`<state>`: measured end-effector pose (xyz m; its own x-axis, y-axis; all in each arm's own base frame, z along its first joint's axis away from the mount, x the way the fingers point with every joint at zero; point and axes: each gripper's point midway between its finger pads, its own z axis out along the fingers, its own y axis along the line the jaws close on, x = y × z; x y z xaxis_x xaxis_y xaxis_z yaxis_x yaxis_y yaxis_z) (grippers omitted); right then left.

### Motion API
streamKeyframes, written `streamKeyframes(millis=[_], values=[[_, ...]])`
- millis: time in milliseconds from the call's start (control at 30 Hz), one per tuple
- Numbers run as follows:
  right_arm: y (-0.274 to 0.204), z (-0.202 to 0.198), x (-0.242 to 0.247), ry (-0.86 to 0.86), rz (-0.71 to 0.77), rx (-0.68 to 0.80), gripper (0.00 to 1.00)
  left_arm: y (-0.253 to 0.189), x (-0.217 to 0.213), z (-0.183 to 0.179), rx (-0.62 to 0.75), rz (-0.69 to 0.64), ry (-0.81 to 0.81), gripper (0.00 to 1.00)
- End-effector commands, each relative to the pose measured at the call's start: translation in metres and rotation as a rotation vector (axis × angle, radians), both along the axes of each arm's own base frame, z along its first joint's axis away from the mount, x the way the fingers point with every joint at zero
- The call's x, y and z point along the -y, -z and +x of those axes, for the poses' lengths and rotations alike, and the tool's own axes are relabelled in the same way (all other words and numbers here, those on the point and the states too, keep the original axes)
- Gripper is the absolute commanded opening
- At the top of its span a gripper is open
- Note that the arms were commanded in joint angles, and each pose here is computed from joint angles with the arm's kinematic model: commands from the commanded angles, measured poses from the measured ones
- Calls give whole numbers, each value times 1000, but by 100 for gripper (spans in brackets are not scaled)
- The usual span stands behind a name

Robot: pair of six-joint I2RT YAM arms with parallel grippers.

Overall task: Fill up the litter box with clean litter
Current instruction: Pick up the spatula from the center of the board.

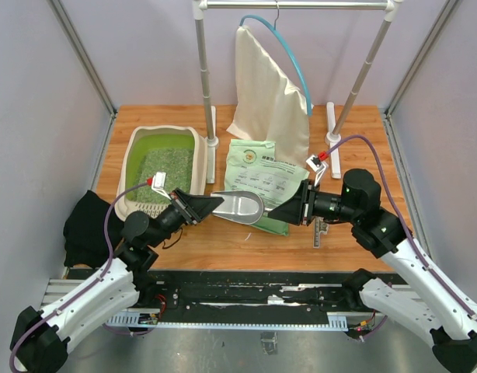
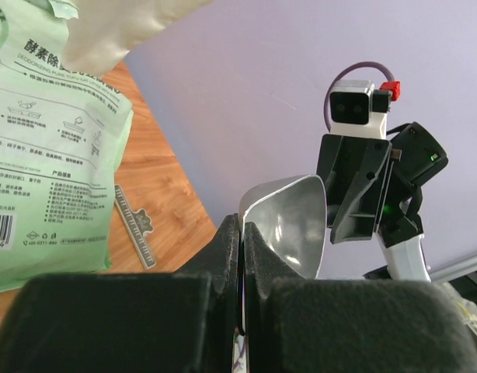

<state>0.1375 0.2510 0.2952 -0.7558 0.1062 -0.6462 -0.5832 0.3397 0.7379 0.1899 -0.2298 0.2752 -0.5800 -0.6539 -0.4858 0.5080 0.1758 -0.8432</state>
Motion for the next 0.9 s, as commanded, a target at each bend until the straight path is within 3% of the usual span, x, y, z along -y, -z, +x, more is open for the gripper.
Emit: streamKeyframes(millis=[0, 200, 233, 367, 467, 667, 867], values=[[-6, 2, -1, 21, 20, 36, 16, -17, 1, -7, 53, -53, 13, 1], [-8, 9, 8, 106, 10, 58, 3, -9, 3, -8, 38, -30, 20, 2], [-8, 11, 11, 125, 1, 62, 1, -7, 3, -8, 35, -21, 20, 12], [1, 18, 25, 193, -102, 68, 1, 1, 1, -5, 32, 62, -3, 65], [10, 22, 40, 235, -217, 58, 1, 4, -9, 2, 30, 159, -77, 85], [18, 32, 81, 332, -416, 62, 1, 8, -33, 15, 73, 351, -223, 99], [27, 44, 130, 443, -664, 137, 1, 18, -26, 34, 122, 559, -214, 100]])
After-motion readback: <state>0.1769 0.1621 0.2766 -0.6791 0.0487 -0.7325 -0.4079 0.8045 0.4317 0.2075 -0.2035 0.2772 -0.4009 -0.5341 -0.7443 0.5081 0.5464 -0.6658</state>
